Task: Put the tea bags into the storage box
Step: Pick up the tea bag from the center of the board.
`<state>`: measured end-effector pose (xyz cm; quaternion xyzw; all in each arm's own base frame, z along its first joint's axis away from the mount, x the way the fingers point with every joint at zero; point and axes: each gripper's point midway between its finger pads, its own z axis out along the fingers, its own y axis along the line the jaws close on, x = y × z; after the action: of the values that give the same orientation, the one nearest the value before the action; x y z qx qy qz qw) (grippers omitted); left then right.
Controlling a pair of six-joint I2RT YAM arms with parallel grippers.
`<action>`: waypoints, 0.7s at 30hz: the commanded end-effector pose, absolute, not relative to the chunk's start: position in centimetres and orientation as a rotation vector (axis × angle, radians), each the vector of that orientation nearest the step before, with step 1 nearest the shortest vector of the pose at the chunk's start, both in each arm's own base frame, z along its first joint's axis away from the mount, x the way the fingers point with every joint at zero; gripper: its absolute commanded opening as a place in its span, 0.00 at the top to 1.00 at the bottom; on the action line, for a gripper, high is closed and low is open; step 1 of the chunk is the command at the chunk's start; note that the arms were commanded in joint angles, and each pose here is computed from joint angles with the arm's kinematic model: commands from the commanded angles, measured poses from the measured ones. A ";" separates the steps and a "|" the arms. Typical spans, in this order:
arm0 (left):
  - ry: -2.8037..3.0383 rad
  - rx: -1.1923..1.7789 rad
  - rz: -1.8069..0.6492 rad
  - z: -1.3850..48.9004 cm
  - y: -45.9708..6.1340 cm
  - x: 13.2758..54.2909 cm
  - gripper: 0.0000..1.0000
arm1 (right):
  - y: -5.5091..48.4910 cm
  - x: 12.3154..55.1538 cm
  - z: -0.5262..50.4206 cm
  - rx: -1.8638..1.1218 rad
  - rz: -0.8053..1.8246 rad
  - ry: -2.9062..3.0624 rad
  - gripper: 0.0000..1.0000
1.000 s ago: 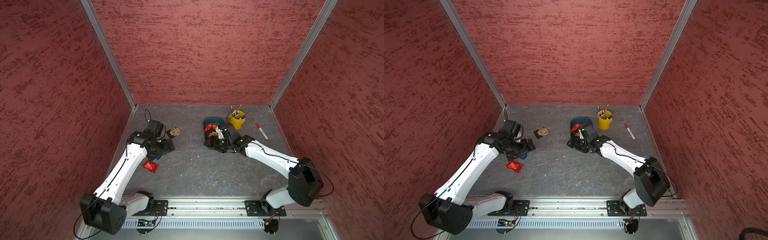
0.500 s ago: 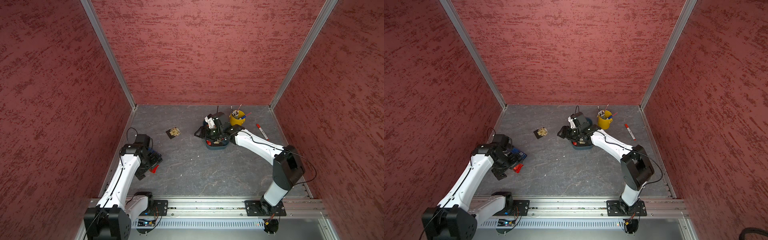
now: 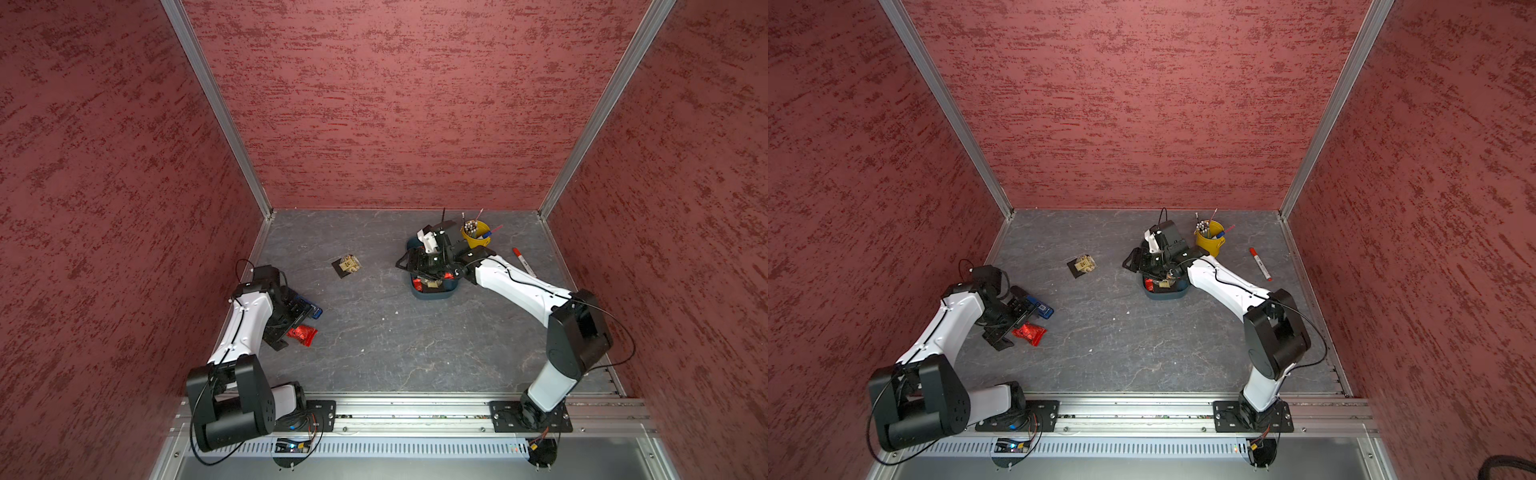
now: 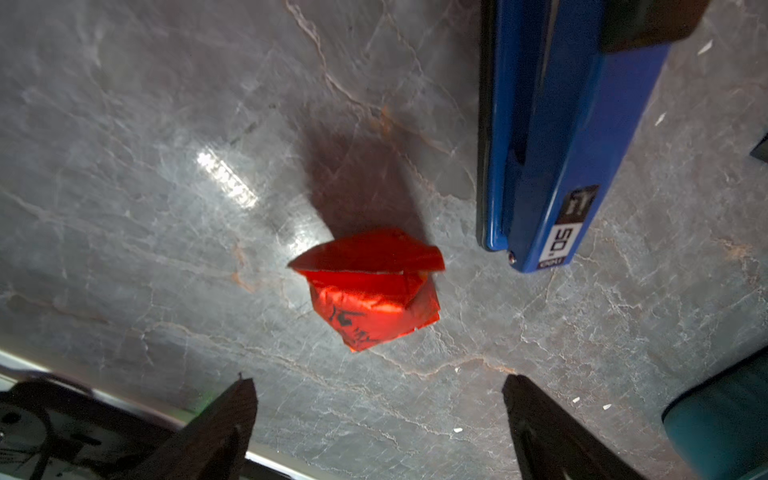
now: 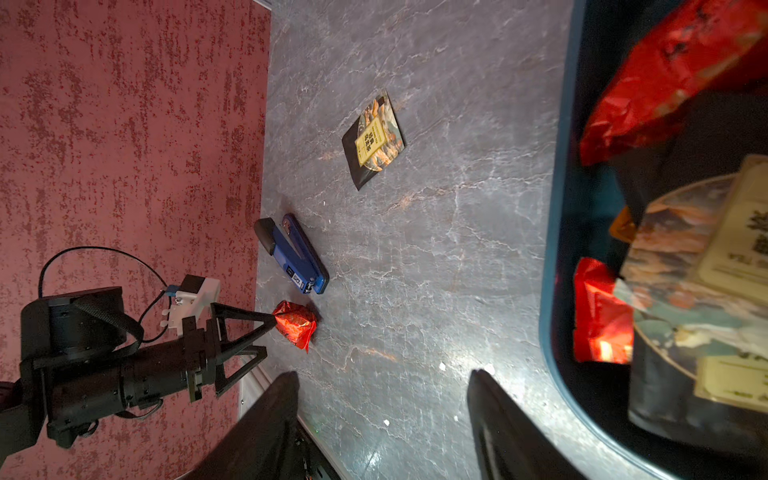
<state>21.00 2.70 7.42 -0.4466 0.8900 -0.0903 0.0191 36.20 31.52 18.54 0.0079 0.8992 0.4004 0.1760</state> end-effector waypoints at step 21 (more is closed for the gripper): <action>2.840 -1.313 -0.324 4.1 3.1 22.6 0.26 | 29.7 36.4 20.7 0.053 1.130 2.498 0.32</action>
<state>22.60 3.08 4.73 -0.4245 0.8996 -0.1026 0.0033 36.73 30.30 19.62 0.0185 0.8957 0.4022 0.1886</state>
